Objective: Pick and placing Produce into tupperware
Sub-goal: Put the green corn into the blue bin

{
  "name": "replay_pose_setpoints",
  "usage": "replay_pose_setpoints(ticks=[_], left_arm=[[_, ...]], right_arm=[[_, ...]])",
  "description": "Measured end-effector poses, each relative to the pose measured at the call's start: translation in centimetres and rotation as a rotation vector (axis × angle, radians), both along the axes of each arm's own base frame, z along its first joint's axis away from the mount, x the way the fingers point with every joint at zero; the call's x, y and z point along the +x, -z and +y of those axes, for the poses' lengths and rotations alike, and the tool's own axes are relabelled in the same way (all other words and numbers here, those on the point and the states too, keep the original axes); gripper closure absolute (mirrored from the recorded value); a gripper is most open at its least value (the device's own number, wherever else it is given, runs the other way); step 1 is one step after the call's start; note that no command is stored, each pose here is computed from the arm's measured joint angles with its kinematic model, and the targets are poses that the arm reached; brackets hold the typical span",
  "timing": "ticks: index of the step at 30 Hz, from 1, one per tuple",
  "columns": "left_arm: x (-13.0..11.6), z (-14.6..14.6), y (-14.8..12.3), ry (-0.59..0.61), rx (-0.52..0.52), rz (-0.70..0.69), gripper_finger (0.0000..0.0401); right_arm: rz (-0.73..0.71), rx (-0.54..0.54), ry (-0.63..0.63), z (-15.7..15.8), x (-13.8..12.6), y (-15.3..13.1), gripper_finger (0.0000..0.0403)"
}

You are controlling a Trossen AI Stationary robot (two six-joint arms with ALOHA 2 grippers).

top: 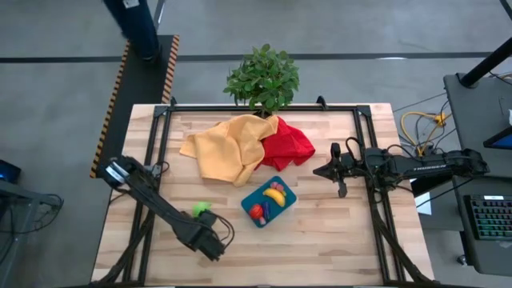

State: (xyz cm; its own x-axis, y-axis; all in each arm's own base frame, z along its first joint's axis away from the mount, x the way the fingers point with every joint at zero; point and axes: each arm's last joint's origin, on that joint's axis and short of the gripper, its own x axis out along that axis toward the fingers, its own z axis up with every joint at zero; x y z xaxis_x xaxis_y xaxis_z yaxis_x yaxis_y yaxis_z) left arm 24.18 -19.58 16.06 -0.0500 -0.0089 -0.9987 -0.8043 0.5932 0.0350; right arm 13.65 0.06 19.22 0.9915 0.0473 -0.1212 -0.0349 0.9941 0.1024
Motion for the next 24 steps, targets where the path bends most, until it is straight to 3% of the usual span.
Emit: replay_pose_setpoints(ticks=[7,17,24], left_arm=[[0.0,-0.2,0.3,0.031,-0.032,0.036,0.0163],[0.0,-0.2,-0.3,0.086,-0.048,0.014,0.0216],[0.6,-0.6,-1.2,0.178,-0.079,-0.038,0.0216]], right_arm=[[-0.001,-0.003,0.002,0.0,0.0,0.0,0.0394],[-0.001,-0.003,0.002,0.0,0.0,0.0,0.0394],[-0.001,-0.003,0.002,0.0,0.0,0.0,0.0394]])
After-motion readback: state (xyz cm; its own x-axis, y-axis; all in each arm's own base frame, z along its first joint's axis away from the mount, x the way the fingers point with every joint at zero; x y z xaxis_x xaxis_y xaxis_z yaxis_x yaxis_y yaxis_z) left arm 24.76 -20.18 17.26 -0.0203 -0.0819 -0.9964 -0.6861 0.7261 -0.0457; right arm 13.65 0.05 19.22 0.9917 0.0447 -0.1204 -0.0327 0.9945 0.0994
